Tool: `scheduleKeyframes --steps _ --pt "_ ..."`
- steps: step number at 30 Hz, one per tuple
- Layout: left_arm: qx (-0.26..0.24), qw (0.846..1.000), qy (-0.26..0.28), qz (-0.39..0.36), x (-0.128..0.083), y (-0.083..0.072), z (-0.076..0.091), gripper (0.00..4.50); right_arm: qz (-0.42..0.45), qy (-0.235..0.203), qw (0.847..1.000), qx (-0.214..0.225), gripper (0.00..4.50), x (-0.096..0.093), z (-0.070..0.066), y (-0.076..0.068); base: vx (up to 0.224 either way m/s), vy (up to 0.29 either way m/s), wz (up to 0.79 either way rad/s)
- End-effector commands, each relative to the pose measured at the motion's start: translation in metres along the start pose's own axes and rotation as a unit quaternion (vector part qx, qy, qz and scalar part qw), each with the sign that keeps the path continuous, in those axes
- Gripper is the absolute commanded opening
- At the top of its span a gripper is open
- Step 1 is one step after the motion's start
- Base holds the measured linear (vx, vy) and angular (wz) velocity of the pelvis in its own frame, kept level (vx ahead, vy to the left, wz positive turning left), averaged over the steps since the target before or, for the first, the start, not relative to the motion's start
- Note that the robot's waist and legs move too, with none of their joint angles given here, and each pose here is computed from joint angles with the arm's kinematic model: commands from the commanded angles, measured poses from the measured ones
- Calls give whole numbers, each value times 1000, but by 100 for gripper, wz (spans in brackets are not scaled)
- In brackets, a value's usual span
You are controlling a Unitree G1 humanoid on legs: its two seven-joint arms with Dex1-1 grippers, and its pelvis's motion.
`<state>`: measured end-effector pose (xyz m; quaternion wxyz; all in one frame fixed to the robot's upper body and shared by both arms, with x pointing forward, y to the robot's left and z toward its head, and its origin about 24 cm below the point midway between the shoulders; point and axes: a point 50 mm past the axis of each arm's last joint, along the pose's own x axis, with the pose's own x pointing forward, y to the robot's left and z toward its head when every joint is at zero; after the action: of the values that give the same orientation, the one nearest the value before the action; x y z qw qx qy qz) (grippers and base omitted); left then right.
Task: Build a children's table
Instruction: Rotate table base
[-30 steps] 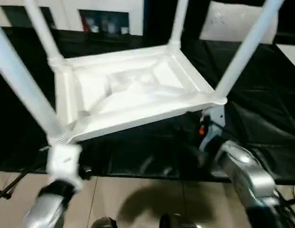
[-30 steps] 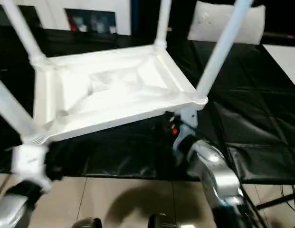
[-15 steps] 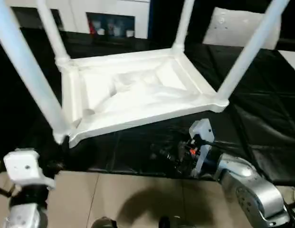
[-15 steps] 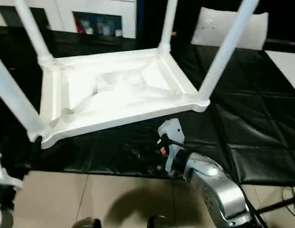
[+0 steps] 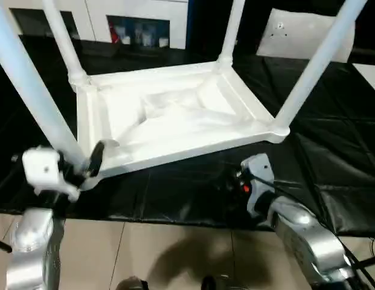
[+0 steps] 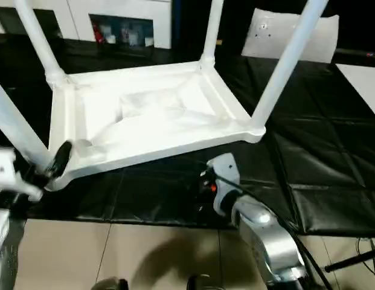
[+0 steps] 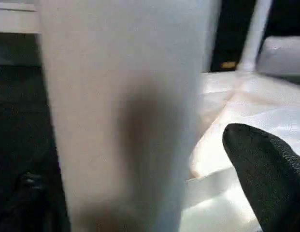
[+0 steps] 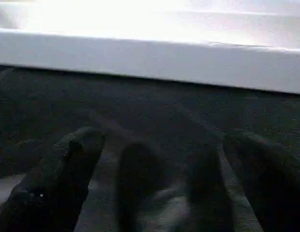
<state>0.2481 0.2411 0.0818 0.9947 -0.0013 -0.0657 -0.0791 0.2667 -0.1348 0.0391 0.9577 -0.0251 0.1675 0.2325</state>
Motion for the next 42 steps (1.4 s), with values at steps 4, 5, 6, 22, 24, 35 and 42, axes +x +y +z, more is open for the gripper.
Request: scheduleKeyframes --steps 4,5,6,22,24,35,42 --pt "-42 979 42 -194 0 -29 -1 444 -66 -2 998 -12 450 14 6 -20 0 0 0" --pt "-53 972 50 -224 -3 -33 -1 444 -73 -2 997 -8 450 18 7 -22 0 0 0" --pt "-64 965 56 -248 -6 -36 0 444 -78 -2 997 -5 450 22 8 -23 0 0 0" --pt "-173 849 51 -497 -2 -152 18 444 -46 -17 999 14 450 76 24 -2 0 0 0" --pt "-179 840 44 -511 2 -164 19 444 -45 -18 999 13 450 77 25 -1 0 0 0" --pt "-82 905 15 -417 67 -175 9 444 -96 -21 995 25 450 74 19 -17 0 0 0" --pt "-56 935 14 -350 87 -161 3 444 -159 -27 984 76 450 56 6 -43 0 0 0"
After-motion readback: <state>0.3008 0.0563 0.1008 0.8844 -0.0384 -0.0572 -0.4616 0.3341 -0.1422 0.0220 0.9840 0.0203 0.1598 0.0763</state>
